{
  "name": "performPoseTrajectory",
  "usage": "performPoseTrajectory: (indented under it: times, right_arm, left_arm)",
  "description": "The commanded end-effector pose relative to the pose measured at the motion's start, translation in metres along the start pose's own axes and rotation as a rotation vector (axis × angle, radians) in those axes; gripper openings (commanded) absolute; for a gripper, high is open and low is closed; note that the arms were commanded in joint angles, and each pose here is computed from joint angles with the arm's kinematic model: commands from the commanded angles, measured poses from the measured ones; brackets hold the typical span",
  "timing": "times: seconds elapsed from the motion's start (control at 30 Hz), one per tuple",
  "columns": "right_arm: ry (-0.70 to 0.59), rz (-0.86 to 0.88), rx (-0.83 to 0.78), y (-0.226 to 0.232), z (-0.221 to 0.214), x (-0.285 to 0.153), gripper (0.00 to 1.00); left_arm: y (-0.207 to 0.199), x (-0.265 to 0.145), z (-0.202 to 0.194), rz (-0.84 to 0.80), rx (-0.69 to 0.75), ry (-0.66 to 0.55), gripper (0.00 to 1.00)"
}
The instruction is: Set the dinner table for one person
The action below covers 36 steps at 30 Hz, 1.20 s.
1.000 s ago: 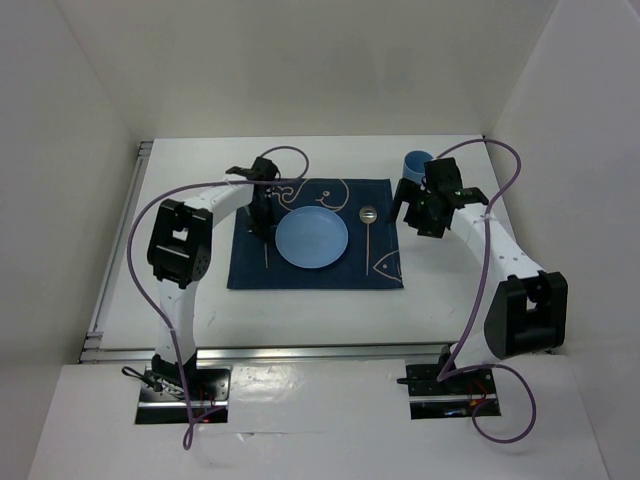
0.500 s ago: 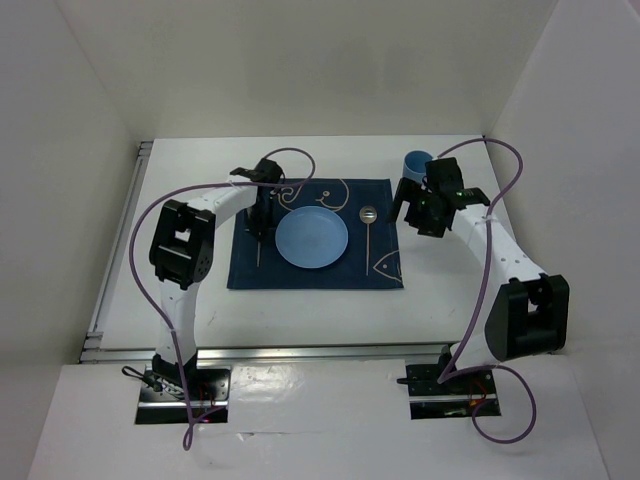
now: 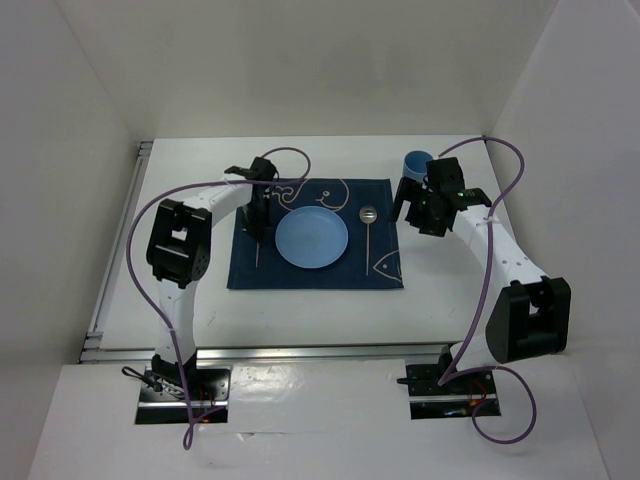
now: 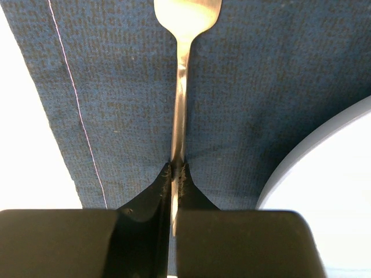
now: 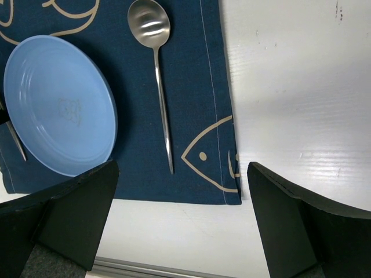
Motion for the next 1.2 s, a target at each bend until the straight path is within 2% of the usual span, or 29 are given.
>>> performPoseTrajectory:
  times: [0.0, 0.13, 0.17, 0.27, 0.3, 0.4, 0.43, 0.77, 0.87, 0.9, 0.97, 1.03, 1.13, 1.17]
  right_arm:
    - [-0.051, 0.005, -0.015, 0.001, 0.007, -0.008, 1.00]
    - [-0.057, 0.010, -0.015, 0.003, 0.009, -0.012, 1.00]
    - [-0.057, 0.010, -0.015, 0.003, 0.009, -0.012, 1.00]
    - [-0.056, 0.009, -0.015, 0.002, 0.007, -0.012, 1.00]
    - [-0.057, 0.010, -0.015, 0.001, 0.006, -0.014, 1.00]
    - [-0.065, 0.015, -0.016, 0.001, 0.006, -0.017, 1.00]
    - [-0.065, 0.015, -0.016, 0.001, 0.006, -0.017, 1.00]
    - [-0.085, 0.018, -0.017, 0.004, 0.010, -0.023, 1.00]
    - [-0.111, 0.008, 0.000, 0.006, 0.018, -0.032, 1.00]
    - [-0.172, -0.011, 0.010, 0.010, 0.034, -0.041, 1.00]
    - [-0.216, -0.073, 0.046, 0.005, 0.055, -0.047, 1.00]
    - [-0.309, -0.065, 0.085, 0.006, 0.087, -0.062, 1.00]
    - [-0.393, -0.047, 0.125, -0.007, 0.132, -0.063, 1.00]
    - [-0.374, -0.063, 0.102, -0.007, 0.141, -0.046, 1.00]
  left_arm:
    - [0.005, 0.001, -0.001, -0.045, -0.020, 0.045, 0.00]
    - [0.007, 0.003, -0.002, -0.054, -0.039, 0.049, 0.01]
    - [0.006, 0.007, -0.002, -0.062, -0.038, 0.061, 0.11]
    - [0.007, 0.006, -0.002, -0.046, -0.045, 0.082, 0.24]
    - [0.007, 0.006, -0.002, -0.046, -0.045, 0.082, 0.32]
    - [0.008, 0.006, -0.002, -0.038, -0.034, 0.080, 0.46]
    - [0.007, 0.006, -0.002, -0.049, -0.035, 0.083, 0.48]
    - [0.008, -0.007, -0.002, -0.056, -0.037, 0.054, 0.49]
    - [0.014, -0.029, 0.008, -0.028, -0.005, -0.025, 0.49]
    - [0.016, -0.035, 0.012, -0.015, 0.004, -0.053, 0.49]
    - [0.024, -0.052, 0.017, 0.043, 0.036, -0.114, 0.48]
    - [0.030, -0.061, 0.021, 0.103, 0.052, -0.177, 0.48]
    - [0.040, -0.079, 0.016, 0.144, 0.105, -0.260, 0.48]
    - [0.041, -0.085, 0.015, 0.143, 0.114, -0.287, 0.48]
Point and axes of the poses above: each gripper's point midway between its finger pads, its own x axis out along the fingers, its own y axis along the line the jaws close on, z = x × y, the point moved 10 cm from there along -x, back along the fingers, and after that the axes turned 10 degrees about x, right-handed, at the moved point
